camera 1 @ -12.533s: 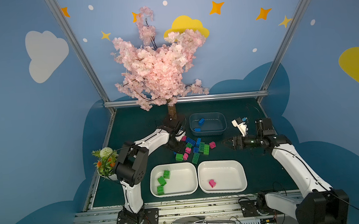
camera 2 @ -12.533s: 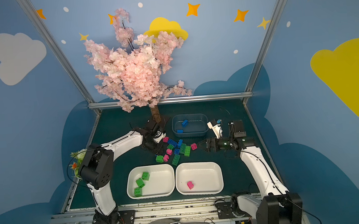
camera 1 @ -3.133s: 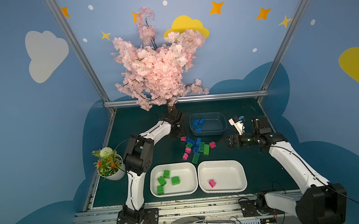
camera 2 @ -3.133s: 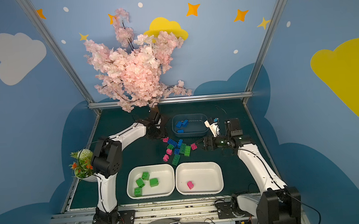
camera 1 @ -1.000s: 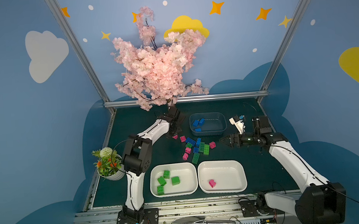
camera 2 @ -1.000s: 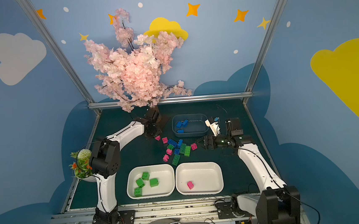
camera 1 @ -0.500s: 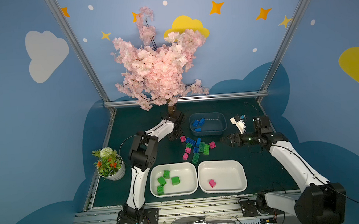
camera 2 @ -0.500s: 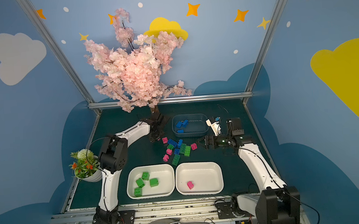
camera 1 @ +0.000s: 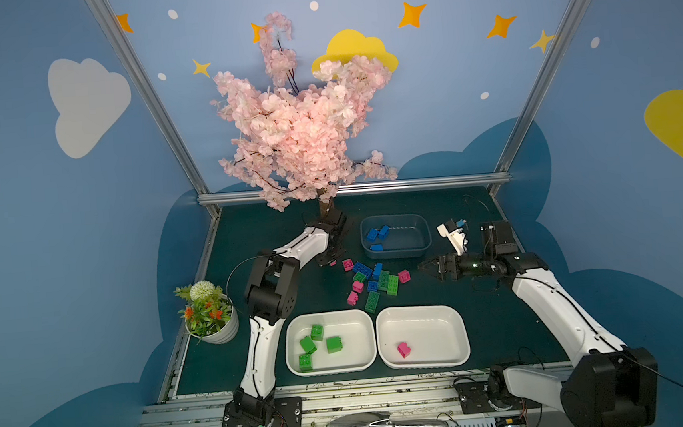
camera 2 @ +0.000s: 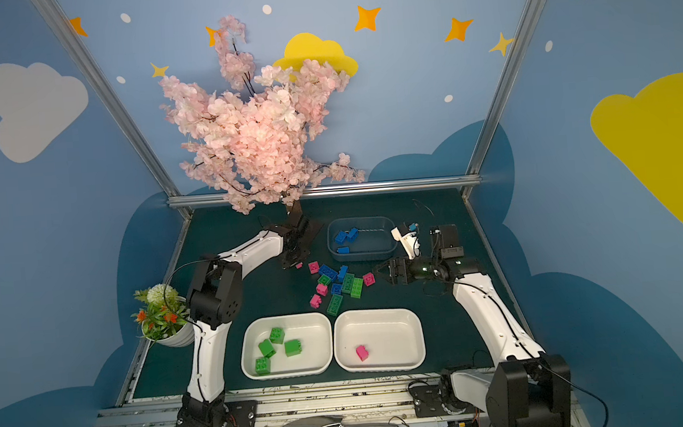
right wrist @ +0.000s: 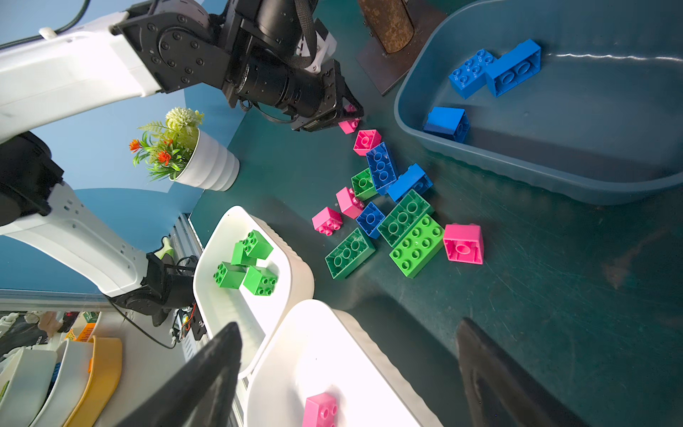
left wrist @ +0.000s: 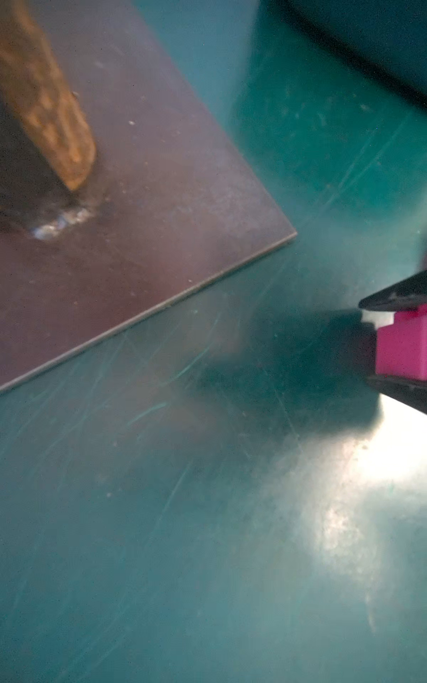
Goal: Sort the legos into containers by color
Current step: 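Carry the pink brick into the white tray with pink bricks and release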
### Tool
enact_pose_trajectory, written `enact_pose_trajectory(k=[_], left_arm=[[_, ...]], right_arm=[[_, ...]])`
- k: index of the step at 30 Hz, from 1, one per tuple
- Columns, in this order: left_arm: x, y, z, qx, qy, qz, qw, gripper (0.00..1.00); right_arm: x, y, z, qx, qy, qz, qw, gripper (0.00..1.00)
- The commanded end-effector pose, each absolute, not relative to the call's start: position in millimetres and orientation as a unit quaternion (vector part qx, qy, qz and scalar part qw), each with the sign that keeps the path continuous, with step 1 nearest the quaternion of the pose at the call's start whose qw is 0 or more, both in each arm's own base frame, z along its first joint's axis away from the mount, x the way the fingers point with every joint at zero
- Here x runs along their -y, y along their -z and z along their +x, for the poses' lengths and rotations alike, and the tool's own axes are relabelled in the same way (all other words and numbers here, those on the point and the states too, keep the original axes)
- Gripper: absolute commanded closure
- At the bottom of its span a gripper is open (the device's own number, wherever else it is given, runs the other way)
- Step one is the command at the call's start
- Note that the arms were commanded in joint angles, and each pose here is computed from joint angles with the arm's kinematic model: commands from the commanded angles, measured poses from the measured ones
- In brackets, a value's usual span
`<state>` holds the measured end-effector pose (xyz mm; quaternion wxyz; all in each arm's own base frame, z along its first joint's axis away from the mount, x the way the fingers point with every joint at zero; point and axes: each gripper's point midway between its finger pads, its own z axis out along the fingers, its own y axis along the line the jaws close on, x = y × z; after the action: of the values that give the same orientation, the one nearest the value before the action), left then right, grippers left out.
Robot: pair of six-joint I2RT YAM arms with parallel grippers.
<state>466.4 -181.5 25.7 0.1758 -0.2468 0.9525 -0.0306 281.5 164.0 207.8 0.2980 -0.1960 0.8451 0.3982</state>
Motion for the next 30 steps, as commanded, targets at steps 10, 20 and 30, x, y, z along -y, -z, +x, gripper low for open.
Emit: enact_pose_trajectory(k=[10, 20, 30], left_arm=[[226.1, -120.2, 373.2, -0.973, 0.143, 0.028, 0.177, 0.79], [323.9, -150.6, 228.0, -0.905, 0.290, 0.279, 0.138, 0.79], [375.4, -114.4, 177.2, -0.849, 0.298, 0.412, 0.143, 0.76]], right_arm=[[-176.0, -220.5, 260.2, -0.823, -0.443, -0.215, 0.284, 0.11], [-171.3, -213.0, 237.5, -0.834, -0.423, -0.231, 0.269, 0.10], [-165.3, -211.7, 238.9, -0.838, -0.410, -0.225, 0.279, 0.11]])
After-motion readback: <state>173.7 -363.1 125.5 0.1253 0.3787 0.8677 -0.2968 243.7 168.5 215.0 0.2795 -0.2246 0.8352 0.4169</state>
